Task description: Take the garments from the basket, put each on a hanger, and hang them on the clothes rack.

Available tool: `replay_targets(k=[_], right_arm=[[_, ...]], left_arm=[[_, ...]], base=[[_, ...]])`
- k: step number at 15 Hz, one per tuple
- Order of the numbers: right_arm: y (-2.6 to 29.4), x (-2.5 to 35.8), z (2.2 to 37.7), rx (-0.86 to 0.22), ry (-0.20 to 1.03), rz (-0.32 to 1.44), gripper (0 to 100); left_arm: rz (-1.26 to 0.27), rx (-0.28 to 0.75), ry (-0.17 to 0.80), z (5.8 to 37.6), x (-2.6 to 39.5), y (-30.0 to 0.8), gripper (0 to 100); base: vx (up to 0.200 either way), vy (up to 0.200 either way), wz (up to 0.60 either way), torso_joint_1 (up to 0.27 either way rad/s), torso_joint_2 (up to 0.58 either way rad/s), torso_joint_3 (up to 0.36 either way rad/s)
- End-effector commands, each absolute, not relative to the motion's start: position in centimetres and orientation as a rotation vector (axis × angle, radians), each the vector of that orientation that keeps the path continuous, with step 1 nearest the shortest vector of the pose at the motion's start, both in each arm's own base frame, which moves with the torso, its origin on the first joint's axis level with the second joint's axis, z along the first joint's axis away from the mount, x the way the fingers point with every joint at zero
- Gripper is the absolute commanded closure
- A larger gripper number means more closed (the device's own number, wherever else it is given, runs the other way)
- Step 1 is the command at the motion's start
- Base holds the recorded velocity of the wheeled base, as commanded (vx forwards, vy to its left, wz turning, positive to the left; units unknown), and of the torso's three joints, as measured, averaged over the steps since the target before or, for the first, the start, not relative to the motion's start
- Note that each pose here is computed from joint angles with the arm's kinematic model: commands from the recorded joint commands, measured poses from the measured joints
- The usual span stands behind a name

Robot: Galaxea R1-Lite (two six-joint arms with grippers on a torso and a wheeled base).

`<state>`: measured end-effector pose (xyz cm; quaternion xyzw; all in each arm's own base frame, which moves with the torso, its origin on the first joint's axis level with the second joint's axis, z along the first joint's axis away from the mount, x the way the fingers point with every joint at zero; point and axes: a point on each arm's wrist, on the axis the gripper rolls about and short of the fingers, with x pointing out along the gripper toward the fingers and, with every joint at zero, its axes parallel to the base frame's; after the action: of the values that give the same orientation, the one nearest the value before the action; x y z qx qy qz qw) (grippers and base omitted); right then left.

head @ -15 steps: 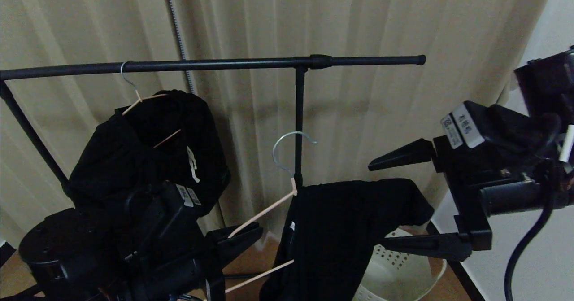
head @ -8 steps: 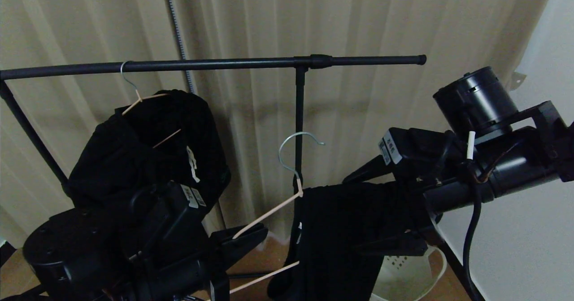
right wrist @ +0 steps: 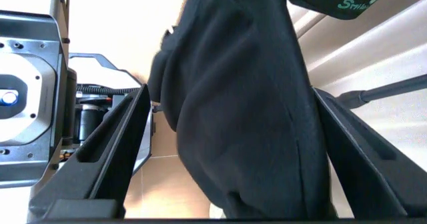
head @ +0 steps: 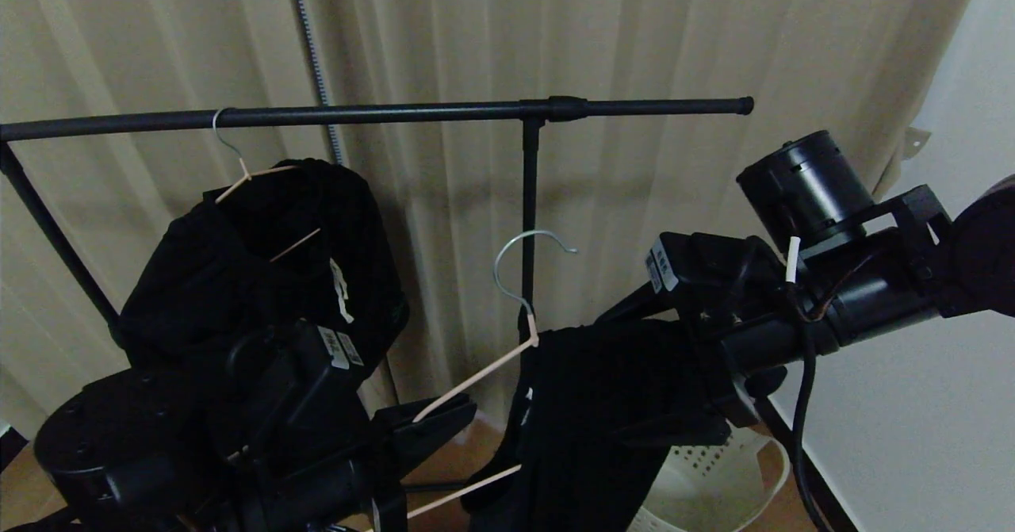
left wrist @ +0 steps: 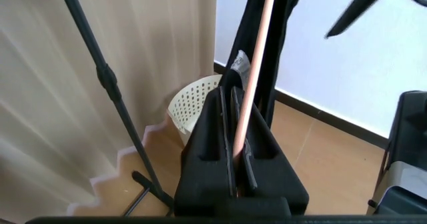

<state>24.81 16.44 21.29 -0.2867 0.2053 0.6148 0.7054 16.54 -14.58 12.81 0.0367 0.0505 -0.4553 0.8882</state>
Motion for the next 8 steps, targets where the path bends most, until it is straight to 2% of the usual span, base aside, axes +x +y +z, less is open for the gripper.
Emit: replay_targets(k=[1, 4, 5, 8], right_arm=[[16.7, 25.23, 20.88, -0.636, 0.469, 1.37, 0], [16.69, 25.21, 20.96, -0.634, 0.467, 1.37, 0], [16.66, 25.16, 20.93, -0.634, 0.468, 1.37, 100], [16.53, 25.01, 20.99, -0.627, 0.471, 1.373, 100]], left_arm=[[-0.948, 0.076, 0.103, 12.83, 16.5, -14.64, 100], [-0.95, 0.077, 0.105, 12.8, 16.45, -14.65, 100], [-0.95, 0.077, 0.105, 12.8, 16.45, -14.65, 100], [-0.95, 0.076, 0.109, 12.73, 16.52, -14.7, 100]], base=[[0.0, 0.0, 0.0, 0.0, 0.0, 0.0], [0.0, 0.0, 0.0, 0.0, 0.0, 0.0], [0.0, 0.0, 0.0, 0.0, 0.0, 0.0], [0.0, 0.0, 0.0, 0.0, 0.0, 0.0]])
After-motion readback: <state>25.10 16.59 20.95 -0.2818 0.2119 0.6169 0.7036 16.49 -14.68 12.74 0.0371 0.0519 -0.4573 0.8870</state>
